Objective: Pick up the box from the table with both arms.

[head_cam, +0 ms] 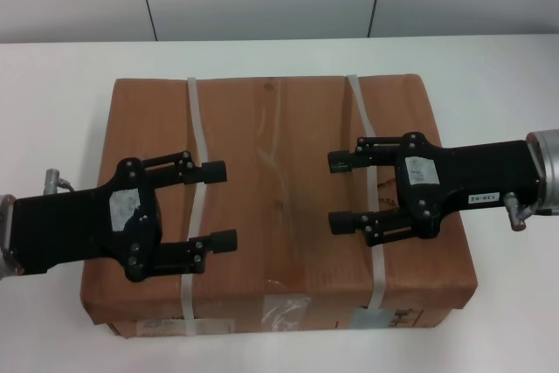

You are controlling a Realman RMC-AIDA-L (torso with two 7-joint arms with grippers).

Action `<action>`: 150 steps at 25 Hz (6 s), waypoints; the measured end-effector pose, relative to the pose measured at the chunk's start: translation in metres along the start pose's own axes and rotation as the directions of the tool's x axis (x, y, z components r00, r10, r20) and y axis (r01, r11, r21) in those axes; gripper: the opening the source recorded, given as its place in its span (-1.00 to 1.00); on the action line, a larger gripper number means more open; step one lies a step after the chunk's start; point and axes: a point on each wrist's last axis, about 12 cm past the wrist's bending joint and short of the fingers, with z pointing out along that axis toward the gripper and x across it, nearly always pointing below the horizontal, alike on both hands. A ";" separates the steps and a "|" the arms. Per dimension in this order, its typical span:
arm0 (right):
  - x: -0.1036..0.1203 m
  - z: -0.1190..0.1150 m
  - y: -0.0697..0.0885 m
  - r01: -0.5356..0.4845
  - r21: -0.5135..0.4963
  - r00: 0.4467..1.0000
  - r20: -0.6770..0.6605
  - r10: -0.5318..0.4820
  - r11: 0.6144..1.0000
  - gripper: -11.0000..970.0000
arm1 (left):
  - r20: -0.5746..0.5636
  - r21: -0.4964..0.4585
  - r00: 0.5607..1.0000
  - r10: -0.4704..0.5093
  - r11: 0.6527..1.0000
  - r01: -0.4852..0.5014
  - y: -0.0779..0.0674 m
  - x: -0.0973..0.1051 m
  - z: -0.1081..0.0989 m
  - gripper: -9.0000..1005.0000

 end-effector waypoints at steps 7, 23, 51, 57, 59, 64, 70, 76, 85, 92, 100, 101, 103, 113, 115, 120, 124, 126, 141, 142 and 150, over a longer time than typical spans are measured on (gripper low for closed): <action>0.002 -0.002 -0.001 -0.010 0.040 1.000 0.026 0.009 0.999 0.73 | 0.019 -0.033 1.000 -0.006 0.999 0.007 0.001 0.000 -0.001 0.46; 0.033 -0.043 -0.026 -0.315 0.438 0.949 0.164 0.269 0.842 0.72 | 0.090 -0.383 0.922 -0.377 0.841 0.382 0.019 0.025 -0.018 0.45; 0.059 0.003 -0.036 -0.484 0.464 0.855 0.074 0.513 0.742 0.72 | -0.015 -0.512 0.811 -0.585 0.701 0.496 0.033 0.061 0.013 0.41; 0.056 0.023 -0.037 -0.481 0.445 0.854 0.044 0.518 0.755 0.72 | -0.036 -0.511 0.797 -0.603 0.696 0.504 0.037 0.061 0.017 0.40; 0.056 0.030 -0.036 -0.476 0.439 0.854 0.026 0.519 0.762 0.72 | -0.049 -0.508 0.788 -0.614 0.694 0.510 0.038 0.061 0.021 0.39; 0.055 0.041 -0.036 -0.469 0.427 0.854 -0.005 0.520 0.773 0.71 | -0.091 -0.485 0.773 -0.627 0.706 0.516 0.041 0.060 0.031 0.38; 0.052 0.045 -0.037 -0.457 0.418 0.861 -0.015 0.509 0.785 0.70 | -0.108 -0.463 0.772 -0.626 0.719 0.518 0.041 0.058 0.038 0.36; 0.050 0.047 -0.038 -0.430 0.414 0.877 -0.016 0.479 0.802 0.69 | -0.113 -0.443 0.778 -0.619 0.732 0.518 0.044 0.055 0.045 0.35; 0.045 0.047 -0.039 -0.361 0.412 0.921 0.017 0.389 0.837 0.04 | -0.120 -0.435 0.787 -0.605 0.745 0.506 0.048 0.051 0.049 0.09; 0.047 0.045 -0.037 -0.343 0.414 0.931 0.027 0.365 0.843 -0.46 | -0.122 -0.427 0.799 -0.589 0.758 0.493 0.048 0.050 0.049 -0.32; 0.048 0.041 -0.029 -0.290 0.386 0.955 0.060 0.289 0.876 -0.93 | -0.128 -0.384 0.829 -0.545 0.798 0.465 0.045 0.046 0.048 -0.75; 0.049 0.040 -0.028 -0.286 0.386 0.957 0.071 0.280 0.877 -0.93 | -0.127 -0.375 0.834 -0.537 0.805 0.461 0.044 0.045 0.048 -0.82; 0.049 0.037 -0.026 -0.280 0.386 0.960 0.086 0.268 0.879 -0.94 | -0.123 -0.345 0.850 -0.513 0.825 0.447 0.042 0.043 0.048 -0.82; 0.050 0.029 -0.020 -0.273 0.380 0.961 0.142 0.236 0.884 -0.96 | -0.081 -0.292 0.887 -0.455 0.862 0.416 0.039 0.032 0.040 -0.82; 0.050 0.028 -0.017 -0.269 0.372 0.962 0.159 0.224 0.888 -0.96 | -0.069 -0.281 0.891 -0.448 0.866 0.414 0.038 0.030 0.038 -0.82; 0.050 0.023 -0.011 -0.271 0.364 0.955 0.222 0.199 0.891 -0.96 | -0.055 -0.267 0.898 -0.437 0.873 0.409 0.038 0.025 0.034 -0.82; 0.048 0.021 -0.009 -0.269 0.353 0.950 0.251 0.186 0.896 -0.96 | -0.041 -0.257 0.902 -0.430 0.877 0.407 0.038 0.023 0.032 -0.82; 0.047 0.020 -0.008 -0.268 0.346 0.949 0.256 0.184 0.899 -0.96 | -0.031 -0.248 0.904 -0.427 0.879 0.407 0.037 0.021 0.032 -0.82; 0.044 0.016 -0.003 -0.264 0.326 0.938 0.307 0.163 0.908 -0.96 | 0.005 -0.217 0.914 -0.407 0.891 0.398 0.036 0.013 0.028 -0.82; 0.044 0.016 -0.003 -0.264 0.325 0.938 0.307 0.163 0.908 -0.96 | 0.006 -0.216 0.914 -0.406 0.892 0.398 0.036 0.013 0.028 -0.82; 0.043 0.016 -0.003 -0.264 0.323 0.937 0.311 0.162 0.909 -0.96 | 0.008 -0.214 0.914 -0.405 0.892 0.397 0.036 0.012 0.028 -0.82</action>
